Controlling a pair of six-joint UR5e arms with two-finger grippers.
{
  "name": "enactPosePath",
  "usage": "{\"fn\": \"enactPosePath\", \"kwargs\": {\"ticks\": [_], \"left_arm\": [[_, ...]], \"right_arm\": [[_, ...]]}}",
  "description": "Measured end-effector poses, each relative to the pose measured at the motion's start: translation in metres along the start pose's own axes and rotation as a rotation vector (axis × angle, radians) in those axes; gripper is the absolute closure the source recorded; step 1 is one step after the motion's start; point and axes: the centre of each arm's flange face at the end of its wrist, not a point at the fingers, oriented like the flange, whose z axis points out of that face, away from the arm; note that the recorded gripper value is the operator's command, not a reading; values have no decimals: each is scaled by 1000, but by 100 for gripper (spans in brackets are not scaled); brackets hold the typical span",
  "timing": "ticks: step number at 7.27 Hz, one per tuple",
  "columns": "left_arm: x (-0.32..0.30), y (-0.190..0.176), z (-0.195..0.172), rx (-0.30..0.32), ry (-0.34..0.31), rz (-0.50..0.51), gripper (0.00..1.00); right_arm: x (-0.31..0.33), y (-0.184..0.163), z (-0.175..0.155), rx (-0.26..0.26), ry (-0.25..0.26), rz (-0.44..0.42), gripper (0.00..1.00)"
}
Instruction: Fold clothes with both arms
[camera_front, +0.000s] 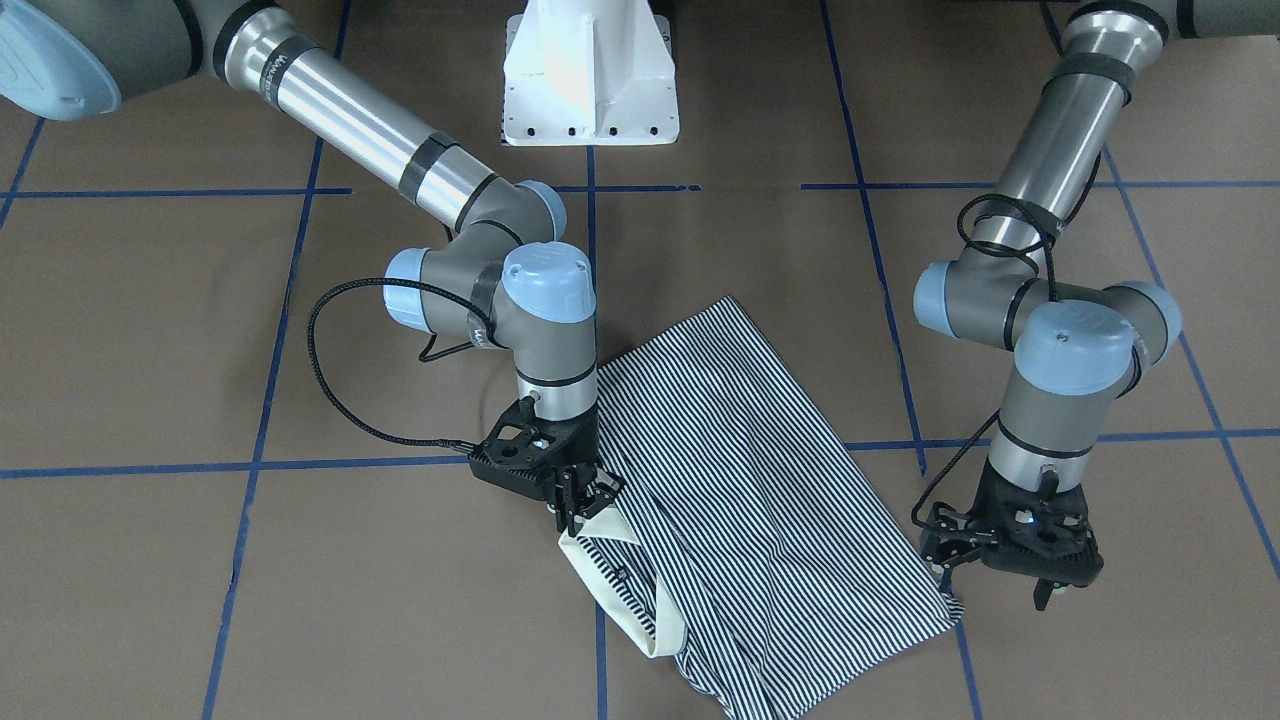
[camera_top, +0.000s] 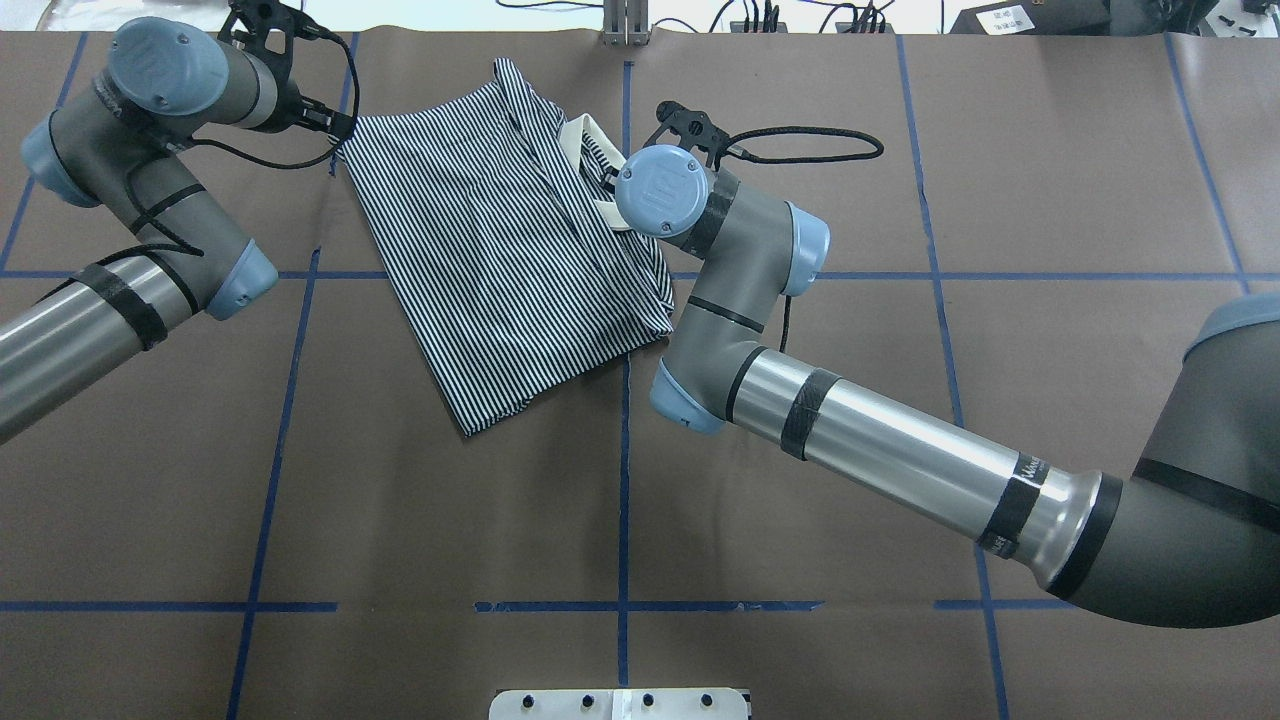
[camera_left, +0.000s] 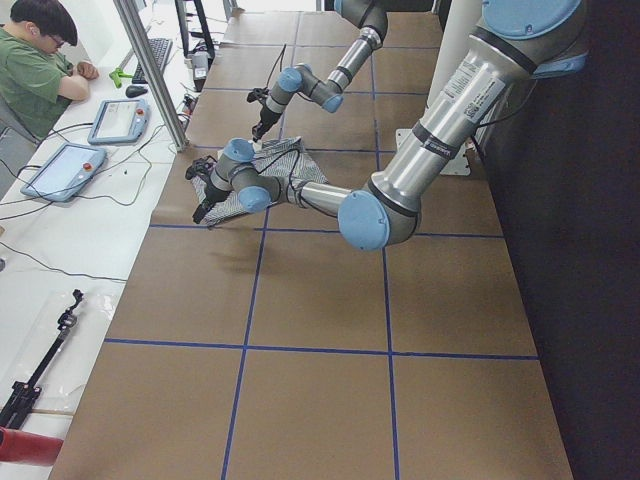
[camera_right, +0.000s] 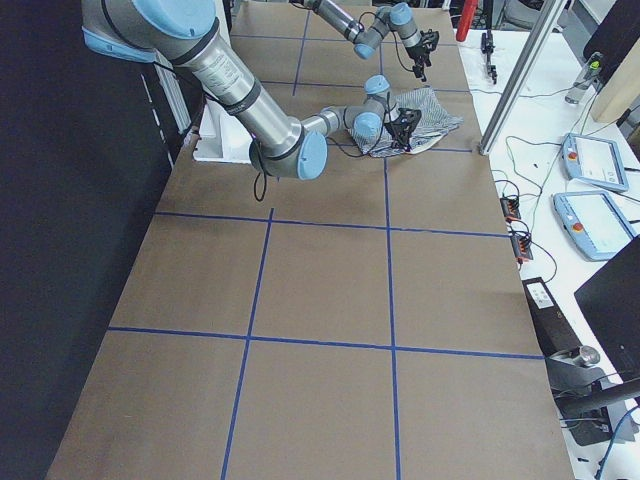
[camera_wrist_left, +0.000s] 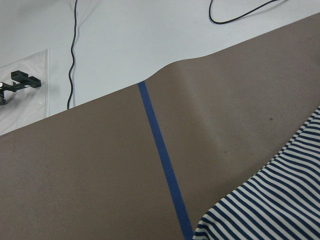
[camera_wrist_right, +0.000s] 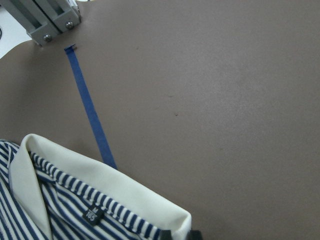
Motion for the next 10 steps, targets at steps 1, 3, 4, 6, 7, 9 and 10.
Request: {"fn": "enactPosePath", "kwargs": {"ticks": [1,3,4,6,7,9,10], "left_arm": [[0,0,-1,1,1,0,0],[1,0,-3,6,4,-1,0],[1,1,-6,10,8,0,0],[2,2,-10,15,13,1,0],[2,3,-10,15,14,1,0],[1,6,-9,12,13,1,0],[1,6,-9,11,13,2,0]], "right_arm": [[-1,-1,-4,-2,-9,-10,100],[14,3,-23,-12,-49,-25,100],[37,8,-31,-18,-66,-31,100],[98,27,-59,-17,-112,-50,100],[127,43,-76,-2,-133,-66,100],[166,60,-98,10,-154,-84,100],[175,61,-101,11,-153,-87,100]]}}
